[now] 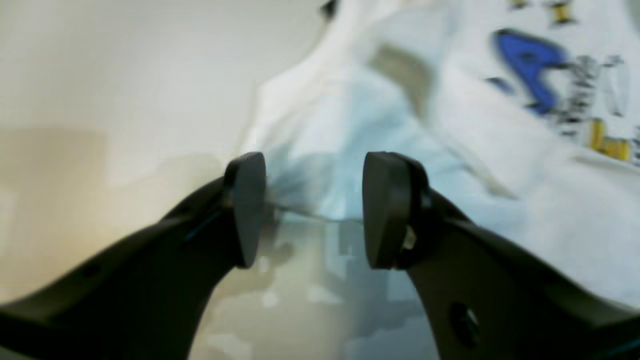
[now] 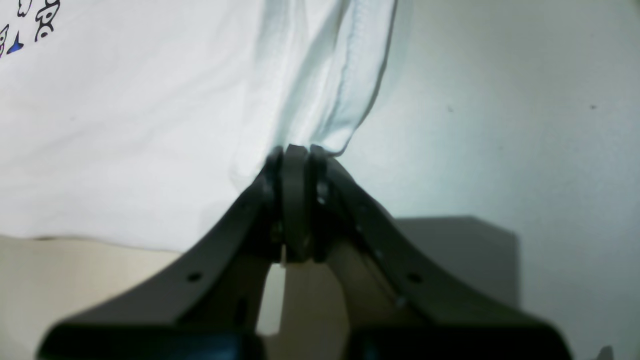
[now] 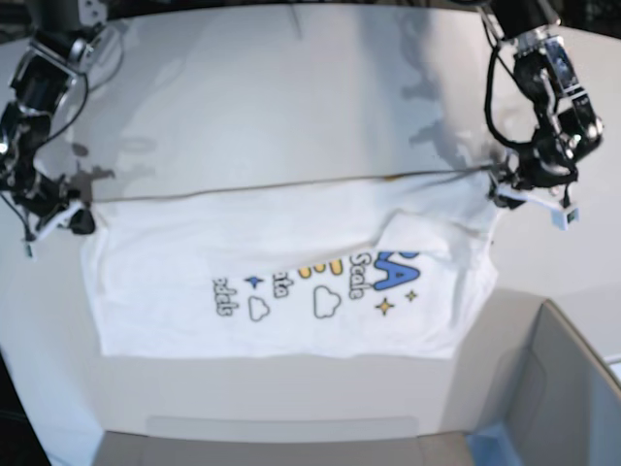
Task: Layout the t-shirt on the table in an organized manner, then fold the t-shirt properly
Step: 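Pull the shirt edge outward with both grippers to straighten it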
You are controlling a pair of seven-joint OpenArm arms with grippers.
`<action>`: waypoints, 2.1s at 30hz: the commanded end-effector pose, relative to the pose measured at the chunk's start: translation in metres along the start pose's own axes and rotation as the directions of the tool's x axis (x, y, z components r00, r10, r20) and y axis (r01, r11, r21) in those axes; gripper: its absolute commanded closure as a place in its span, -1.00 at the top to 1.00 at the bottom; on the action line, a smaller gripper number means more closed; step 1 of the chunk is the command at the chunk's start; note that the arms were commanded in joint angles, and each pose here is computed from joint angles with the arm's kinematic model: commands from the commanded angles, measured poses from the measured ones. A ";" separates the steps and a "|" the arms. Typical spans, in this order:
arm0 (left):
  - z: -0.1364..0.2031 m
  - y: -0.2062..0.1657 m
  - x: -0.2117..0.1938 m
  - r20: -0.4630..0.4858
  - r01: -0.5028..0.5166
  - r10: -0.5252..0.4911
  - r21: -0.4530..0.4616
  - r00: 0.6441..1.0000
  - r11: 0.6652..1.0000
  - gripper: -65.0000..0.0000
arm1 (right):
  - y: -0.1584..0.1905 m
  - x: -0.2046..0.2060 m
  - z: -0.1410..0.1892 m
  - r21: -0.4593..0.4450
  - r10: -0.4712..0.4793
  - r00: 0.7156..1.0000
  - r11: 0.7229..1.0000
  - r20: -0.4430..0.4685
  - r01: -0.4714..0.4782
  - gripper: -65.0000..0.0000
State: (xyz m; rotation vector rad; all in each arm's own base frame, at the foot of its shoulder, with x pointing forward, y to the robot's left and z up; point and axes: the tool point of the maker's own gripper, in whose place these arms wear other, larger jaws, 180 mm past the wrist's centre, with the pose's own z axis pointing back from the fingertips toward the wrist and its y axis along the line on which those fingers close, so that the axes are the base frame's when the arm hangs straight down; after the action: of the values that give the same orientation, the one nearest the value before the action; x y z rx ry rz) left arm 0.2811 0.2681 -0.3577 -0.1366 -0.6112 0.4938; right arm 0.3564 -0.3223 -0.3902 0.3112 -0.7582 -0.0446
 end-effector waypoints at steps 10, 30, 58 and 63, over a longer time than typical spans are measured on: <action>-0.018 -0.011 -0.011 0.021 0.090 -0.090 -0.004 0.996 0.996 0.00 | -0.008 0.005 0.008 -0.021 0.041 0.999 0.999 -0.020 -0.041 -1.00; -0.046 -0.004 -0.049 -0.097 0.194 -0.202 -0.081 0.975 0.978 -1.00 | -0.017 0.008 0.015 -0.043 0.049 0.999 0.998 -0.023 -0.050 -1.00; 0.026 0.022 -0.139 -0.279 0.317 -0.319 -0.056 0.905 0.947 -1.00 | -0.029 -0.085 0.113 -0.209 0.225 0.944 0.938 -0.242 -0.277 -1.00; 0.028 0.026 -0.145 -0.300 0.322 -0.322 -0.051 0.898 0.945 -1.00 | -0.037 -0.090 0.124 -0.234 0.211 0.944 0.934 -0.253 -0.271 -1.00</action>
State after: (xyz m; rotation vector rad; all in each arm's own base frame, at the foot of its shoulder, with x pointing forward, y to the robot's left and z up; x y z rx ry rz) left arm 0.1636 0.2166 -0.4137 -0.1271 -0.3743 0.1531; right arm 0.2105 -0.3654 -0.3852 0.0068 -0.5680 0.0900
